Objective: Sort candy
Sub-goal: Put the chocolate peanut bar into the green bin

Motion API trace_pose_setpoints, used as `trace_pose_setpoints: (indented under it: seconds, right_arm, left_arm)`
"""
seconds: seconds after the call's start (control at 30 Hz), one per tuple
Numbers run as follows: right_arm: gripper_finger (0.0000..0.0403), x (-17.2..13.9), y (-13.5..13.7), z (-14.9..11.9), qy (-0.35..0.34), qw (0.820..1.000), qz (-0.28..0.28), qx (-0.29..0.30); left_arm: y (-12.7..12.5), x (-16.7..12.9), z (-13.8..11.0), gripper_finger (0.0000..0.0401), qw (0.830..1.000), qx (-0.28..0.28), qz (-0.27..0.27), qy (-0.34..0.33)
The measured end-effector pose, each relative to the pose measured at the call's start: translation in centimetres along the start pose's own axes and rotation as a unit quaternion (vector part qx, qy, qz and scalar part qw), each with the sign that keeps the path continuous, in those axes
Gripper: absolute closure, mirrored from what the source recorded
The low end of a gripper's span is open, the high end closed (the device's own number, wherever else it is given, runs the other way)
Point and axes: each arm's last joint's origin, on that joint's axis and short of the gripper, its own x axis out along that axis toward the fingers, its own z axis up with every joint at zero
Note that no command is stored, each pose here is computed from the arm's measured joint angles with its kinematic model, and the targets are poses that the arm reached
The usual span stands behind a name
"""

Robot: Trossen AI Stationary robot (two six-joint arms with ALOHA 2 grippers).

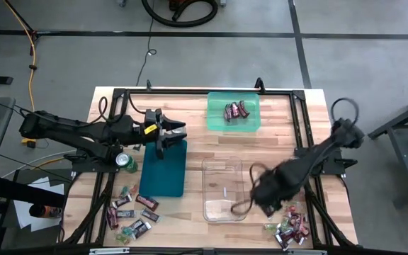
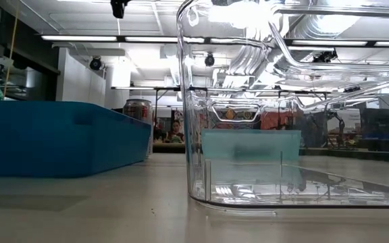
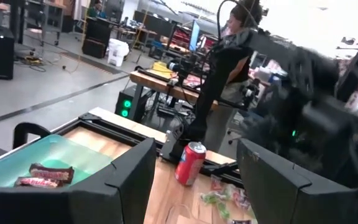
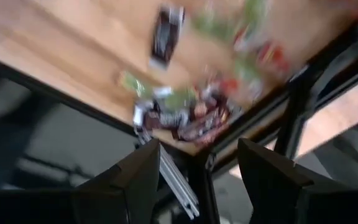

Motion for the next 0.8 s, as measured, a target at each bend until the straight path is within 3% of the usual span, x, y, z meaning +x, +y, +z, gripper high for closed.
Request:
trace_pose_setpoints:
  seconds: [0.13, 0.27, 0.37, 0.57, 0.8]
  right_arm:
    - [0.0194, 5.9, 0.7, -0.7, 0.087, 0.996, -0.006, -0.006]
    - [0.0194, 9.8, 0.2, -1.7, 0.135, 0.99, 0.02, 0.034]
    - [0.0194, 11.1, -0.3, -2.3, 0.137, 0.987, 0.039, 0.079]
    - [0.0194, 13.4, -1.6, -3.1, 0.106, 0.981, -0.001, 0.164]
    - [0.0194, 14.4, -2.1, -2.7, 0.061, 0.977, 0.009, 0.203]
  left_arm:
    - [-0.1, 0.0, 0.0, 0.0192, 1.0, 0.001, -0.021, 0.007]
    - [-0.2, 0.0, -0.1, 0.0192, 0.999, 0.001, -0.03, 0.011]
    - [-0.2, 0.0, -0.1, 0.0192, 0.999, -0.001, -0.03, 0.011]
    - [-0.1, 0.0, -0.1, 0.0192, 1.0, -0.002, -0.022, 0.008]
    - [-0.1, 0.0, 0.0, 0.0192, 1.0, -0.003, -0.007, 0.001]
